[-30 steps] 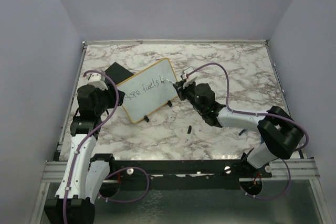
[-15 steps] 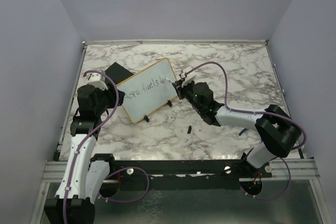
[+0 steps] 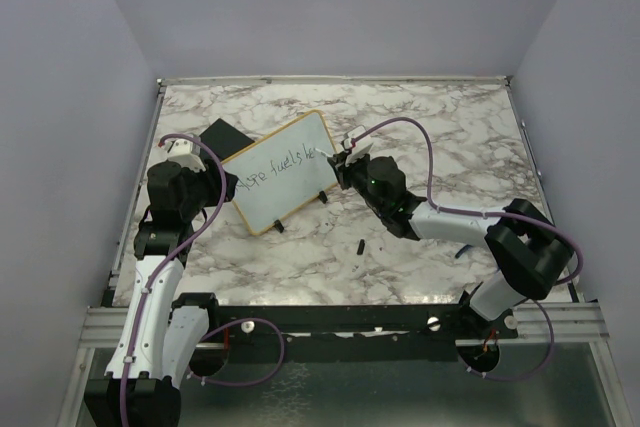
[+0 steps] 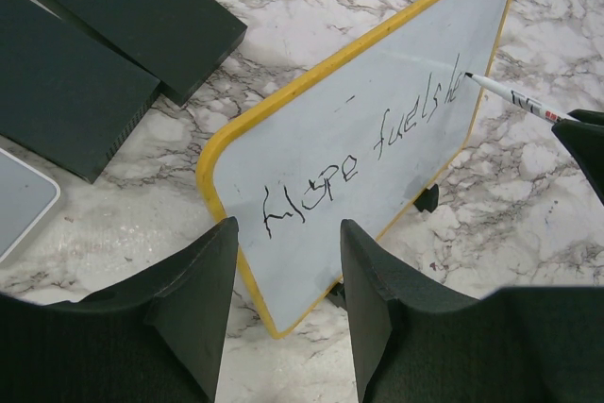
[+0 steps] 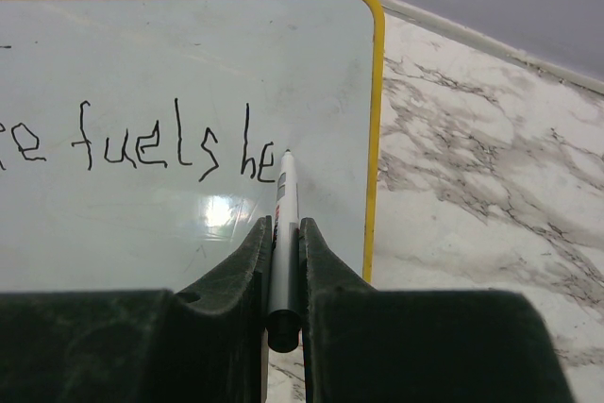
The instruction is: Write a sentence on the whiteboard
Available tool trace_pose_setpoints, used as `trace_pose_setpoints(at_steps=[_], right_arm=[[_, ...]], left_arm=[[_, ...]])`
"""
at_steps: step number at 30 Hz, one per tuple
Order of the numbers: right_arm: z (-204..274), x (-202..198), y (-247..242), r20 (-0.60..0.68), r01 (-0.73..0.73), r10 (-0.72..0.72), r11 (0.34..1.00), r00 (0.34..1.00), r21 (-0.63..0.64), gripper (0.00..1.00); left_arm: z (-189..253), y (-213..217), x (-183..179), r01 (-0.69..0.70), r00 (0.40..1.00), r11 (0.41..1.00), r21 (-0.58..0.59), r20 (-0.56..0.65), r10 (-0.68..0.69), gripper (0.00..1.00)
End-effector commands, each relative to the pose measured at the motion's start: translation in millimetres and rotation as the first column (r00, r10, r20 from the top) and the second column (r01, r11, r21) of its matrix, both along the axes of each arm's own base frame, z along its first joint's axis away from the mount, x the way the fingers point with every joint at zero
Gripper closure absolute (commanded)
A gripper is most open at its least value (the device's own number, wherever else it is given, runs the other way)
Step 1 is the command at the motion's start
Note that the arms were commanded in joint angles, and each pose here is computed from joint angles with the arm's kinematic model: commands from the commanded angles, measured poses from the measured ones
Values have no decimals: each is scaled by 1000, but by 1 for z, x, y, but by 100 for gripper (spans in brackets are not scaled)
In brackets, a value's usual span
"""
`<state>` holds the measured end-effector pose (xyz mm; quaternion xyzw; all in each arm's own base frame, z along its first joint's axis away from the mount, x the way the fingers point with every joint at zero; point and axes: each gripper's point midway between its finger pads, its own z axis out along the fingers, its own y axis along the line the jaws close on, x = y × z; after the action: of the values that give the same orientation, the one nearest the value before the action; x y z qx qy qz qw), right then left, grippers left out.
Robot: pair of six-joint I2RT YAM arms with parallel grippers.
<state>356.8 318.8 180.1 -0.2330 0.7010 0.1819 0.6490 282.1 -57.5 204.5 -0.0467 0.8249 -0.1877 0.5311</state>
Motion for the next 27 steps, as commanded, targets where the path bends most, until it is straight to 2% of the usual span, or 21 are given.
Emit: trace_pose_setpoints(at_steps=[1, 27], right_arm=[[-6, 2, 4, -7, -20, 20, 1000, 1000, -23, 100], [-21, -10, 3, -41, -69, 67, 996, 997, -57, 100]], left_arm=[[0, -2, 1, 9, 1000, 1000, 0, 10, -9, 50], [1, -3, 0, 11, 1000, 1000, -1, 13, -11, 50]])
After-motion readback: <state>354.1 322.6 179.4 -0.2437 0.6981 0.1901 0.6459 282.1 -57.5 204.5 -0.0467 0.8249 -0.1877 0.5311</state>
